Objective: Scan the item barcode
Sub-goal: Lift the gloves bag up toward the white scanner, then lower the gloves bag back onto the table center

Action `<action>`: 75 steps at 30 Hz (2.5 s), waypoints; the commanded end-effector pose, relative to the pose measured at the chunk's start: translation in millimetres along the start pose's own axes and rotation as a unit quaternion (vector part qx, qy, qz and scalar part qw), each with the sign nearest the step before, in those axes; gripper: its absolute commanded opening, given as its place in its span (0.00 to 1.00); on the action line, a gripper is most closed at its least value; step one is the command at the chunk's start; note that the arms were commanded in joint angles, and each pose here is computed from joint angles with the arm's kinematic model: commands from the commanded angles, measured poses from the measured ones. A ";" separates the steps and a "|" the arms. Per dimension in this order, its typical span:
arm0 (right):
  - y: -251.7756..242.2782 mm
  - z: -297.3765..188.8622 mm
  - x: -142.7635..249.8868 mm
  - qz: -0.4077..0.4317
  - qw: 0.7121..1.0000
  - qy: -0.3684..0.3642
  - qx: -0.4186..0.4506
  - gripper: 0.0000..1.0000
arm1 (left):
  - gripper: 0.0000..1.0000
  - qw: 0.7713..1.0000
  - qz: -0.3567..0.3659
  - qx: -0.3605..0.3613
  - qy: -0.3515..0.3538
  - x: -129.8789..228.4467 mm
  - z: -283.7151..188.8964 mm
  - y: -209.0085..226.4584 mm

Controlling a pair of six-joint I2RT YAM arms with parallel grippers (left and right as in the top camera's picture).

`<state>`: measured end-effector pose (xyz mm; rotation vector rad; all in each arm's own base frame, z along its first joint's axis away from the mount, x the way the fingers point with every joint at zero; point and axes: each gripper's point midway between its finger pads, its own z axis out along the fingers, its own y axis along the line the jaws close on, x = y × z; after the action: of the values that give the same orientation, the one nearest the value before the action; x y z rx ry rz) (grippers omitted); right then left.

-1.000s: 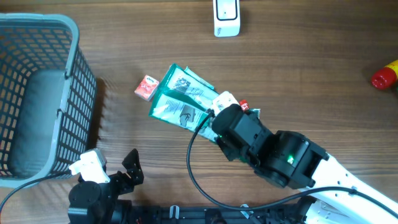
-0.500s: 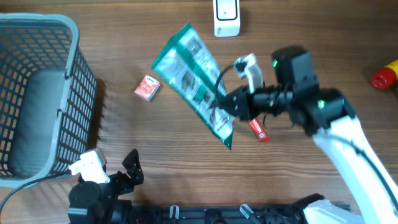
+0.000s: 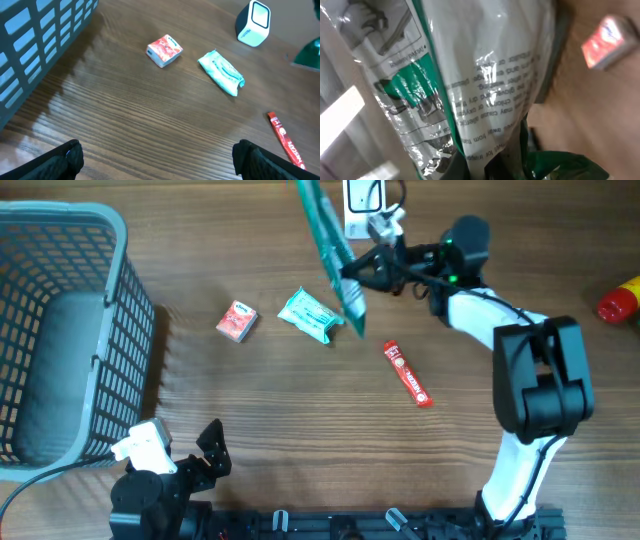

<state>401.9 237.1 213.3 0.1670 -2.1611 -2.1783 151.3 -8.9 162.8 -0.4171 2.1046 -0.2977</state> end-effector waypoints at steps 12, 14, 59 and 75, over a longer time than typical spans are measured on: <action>-2.0 41.2 69.3 -0.213 0.972 0.095 -0.005 0.05 | 1.00 1.000 0.008 0.000 -0.003 -0.6 -0.2 0.1; -15.3 54.0 86.3 -0.232 0.966 0.115 -0.014 0.05 | 1.00 1.000 0.008 0.000 -0.003 -0.6 -0.2 0.1; -174.7 20.4 115.7 -0.314 0.569 -0.066 0.757 0.05 | 1.00 1.000 0.008 0.000 -0.003 -0.6 -0.2 0.1; -180.4 98.4 125.6 -0.415 0.650 0.035 0.635 0.27 | 1.00 1.000 0.008 0.000 -0.003 -0.6 -0.2 0.1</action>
<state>271.9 318.3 43.1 1.3954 -3.4740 -0.0875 151.3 -8.8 162.8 -0.4172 2.1041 -0.2974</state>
